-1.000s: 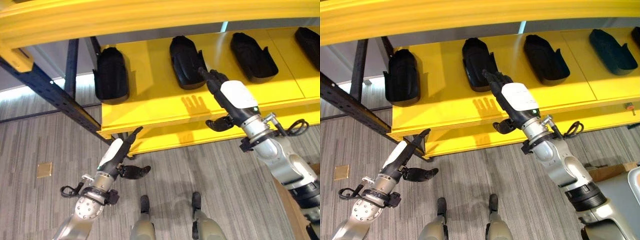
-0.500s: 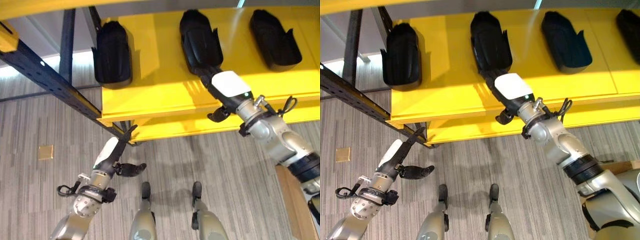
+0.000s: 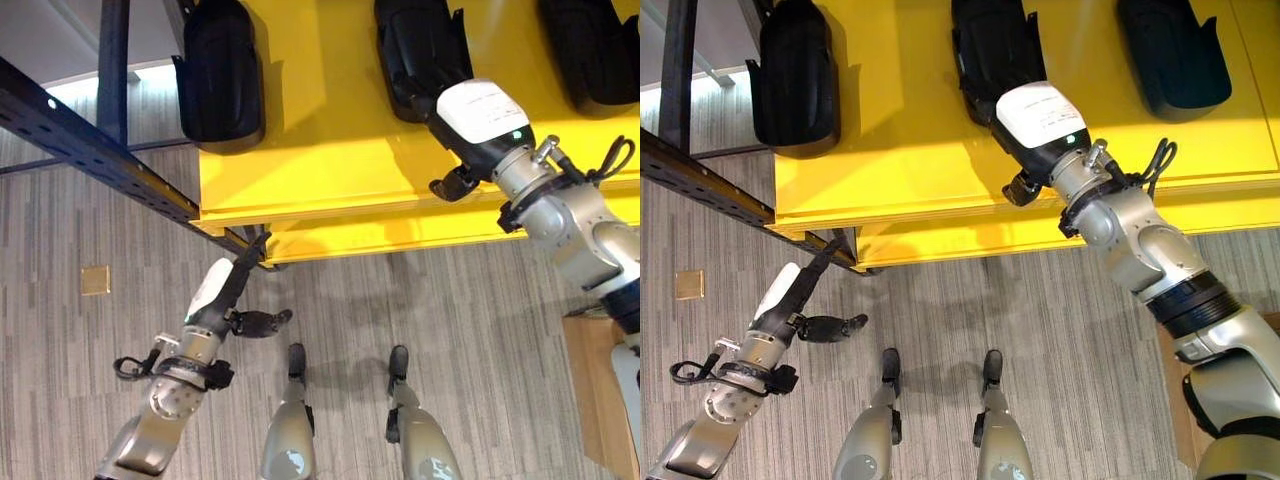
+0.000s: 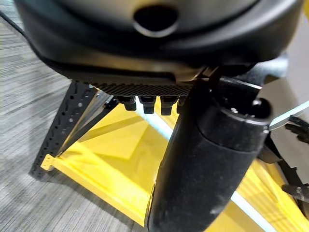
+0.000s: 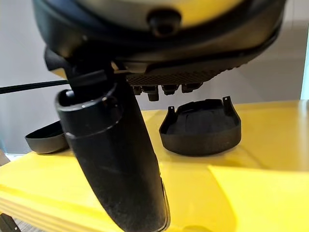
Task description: Move parts from the plastic box to the shelf.
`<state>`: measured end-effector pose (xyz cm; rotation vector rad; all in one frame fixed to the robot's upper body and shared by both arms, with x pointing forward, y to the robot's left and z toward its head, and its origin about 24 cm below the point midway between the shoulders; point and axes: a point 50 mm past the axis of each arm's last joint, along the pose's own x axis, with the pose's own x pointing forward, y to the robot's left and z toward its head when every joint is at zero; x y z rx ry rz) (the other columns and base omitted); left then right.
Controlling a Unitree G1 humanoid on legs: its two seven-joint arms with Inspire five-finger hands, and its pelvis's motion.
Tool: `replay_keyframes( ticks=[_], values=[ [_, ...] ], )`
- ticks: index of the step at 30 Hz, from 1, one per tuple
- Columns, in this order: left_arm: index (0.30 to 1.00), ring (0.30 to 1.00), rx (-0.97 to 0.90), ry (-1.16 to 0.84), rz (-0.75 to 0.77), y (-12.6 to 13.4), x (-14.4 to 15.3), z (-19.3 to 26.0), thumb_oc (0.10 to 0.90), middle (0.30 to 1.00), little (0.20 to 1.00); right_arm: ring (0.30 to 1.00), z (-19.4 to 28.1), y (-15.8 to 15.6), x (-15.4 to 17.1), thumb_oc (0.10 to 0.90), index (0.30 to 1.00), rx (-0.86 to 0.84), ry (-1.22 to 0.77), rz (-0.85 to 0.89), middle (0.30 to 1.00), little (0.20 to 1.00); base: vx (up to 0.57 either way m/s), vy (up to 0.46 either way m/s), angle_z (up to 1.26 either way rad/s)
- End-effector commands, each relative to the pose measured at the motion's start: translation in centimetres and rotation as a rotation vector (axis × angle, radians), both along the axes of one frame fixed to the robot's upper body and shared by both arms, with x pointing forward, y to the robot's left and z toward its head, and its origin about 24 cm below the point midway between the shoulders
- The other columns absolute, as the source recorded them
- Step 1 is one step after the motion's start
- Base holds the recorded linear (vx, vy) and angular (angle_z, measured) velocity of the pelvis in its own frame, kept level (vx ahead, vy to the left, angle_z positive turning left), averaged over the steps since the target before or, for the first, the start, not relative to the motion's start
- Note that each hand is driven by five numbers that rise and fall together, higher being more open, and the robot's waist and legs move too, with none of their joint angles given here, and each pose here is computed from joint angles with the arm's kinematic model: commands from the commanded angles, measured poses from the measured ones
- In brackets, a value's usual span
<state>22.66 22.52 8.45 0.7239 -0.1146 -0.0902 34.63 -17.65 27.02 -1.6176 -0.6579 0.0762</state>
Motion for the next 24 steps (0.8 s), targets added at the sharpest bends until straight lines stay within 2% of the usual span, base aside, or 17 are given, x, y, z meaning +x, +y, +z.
replay_keyframes(
  ticks=[1,4,12,24],
  values=[
    [1.000,1.000,0.008,-0.207,-0.013,0.3,-0.5,3.7,0.900,1.000,1.000,1.000,7.3,1.6,-1.7,0.900,1.000,-0.061,-0.302,0.059,1.000,1.000,0.02,0.004,0.08],
    [1.000,1.000,0.008,-0.212,-0.003,0.4,-0.5,3.8,0.900,1.000,1.000,1.000,8.0,1.2,-1.7,0.900,1.000,-0.059,-0.321,0.038,1.000,1.000,0.01,0.000,0.02],
    [1.000,1.000,-0.007,-0.227,0.009,0.4,-0.6,3.9,0.900,1.000,1.000,1.000,8.3,-2.2,0.1,0.900,1.000,-0.030,-0.291,-0.134,1.000,1.000,0.00,0.000,0.02],
    [1.000,1.000,-0.021,-0.248,0.027,0.5,-0.6,4.0,0.900,1.000,1.000,1.000,7.9,-4.2,1.1,0.900,1.000,-0.018,-0.257,-0.236,1.000,1.000,0.00,0.001,0.01]
  ],
)
